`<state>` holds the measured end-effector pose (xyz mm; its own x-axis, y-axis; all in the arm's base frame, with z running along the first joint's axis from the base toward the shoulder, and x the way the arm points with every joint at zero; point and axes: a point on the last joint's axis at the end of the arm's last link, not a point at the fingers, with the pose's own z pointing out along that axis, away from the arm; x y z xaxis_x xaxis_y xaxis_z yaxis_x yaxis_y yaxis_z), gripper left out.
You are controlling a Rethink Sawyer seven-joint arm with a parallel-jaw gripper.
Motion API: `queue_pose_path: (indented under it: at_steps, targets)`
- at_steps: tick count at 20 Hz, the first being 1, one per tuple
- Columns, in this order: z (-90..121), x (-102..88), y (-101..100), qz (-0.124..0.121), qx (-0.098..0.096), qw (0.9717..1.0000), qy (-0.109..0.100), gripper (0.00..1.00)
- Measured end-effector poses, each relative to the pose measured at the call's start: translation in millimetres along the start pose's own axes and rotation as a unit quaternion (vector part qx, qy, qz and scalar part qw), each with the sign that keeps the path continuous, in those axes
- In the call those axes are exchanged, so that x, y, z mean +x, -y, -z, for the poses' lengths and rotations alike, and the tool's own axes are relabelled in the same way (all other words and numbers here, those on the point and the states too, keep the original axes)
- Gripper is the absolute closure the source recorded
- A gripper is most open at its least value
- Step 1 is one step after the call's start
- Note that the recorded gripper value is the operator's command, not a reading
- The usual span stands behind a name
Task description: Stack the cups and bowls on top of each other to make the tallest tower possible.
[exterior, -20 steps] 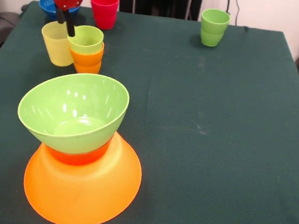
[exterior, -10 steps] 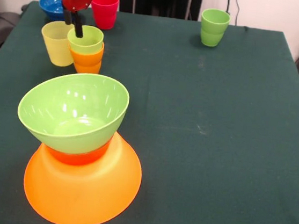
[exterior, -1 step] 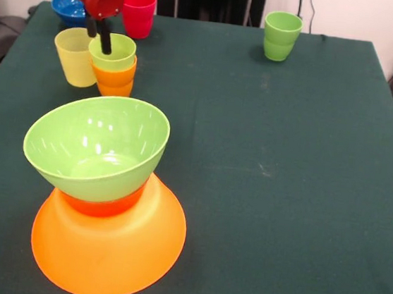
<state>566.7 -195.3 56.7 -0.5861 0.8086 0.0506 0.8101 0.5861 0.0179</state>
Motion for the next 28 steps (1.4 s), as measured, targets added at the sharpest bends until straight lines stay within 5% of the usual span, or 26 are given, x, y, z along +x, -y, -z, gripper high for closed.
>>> queue_pose_path:
  at_steps: [12,28]
  targets:
    - [-9.5,11.8,-23.3,0.007,-0.014,0.9997,0.021,0.00]
    - [-9.5,18.1,-11.5,-0.010,-0.005,0.9999,0.012,0.00]
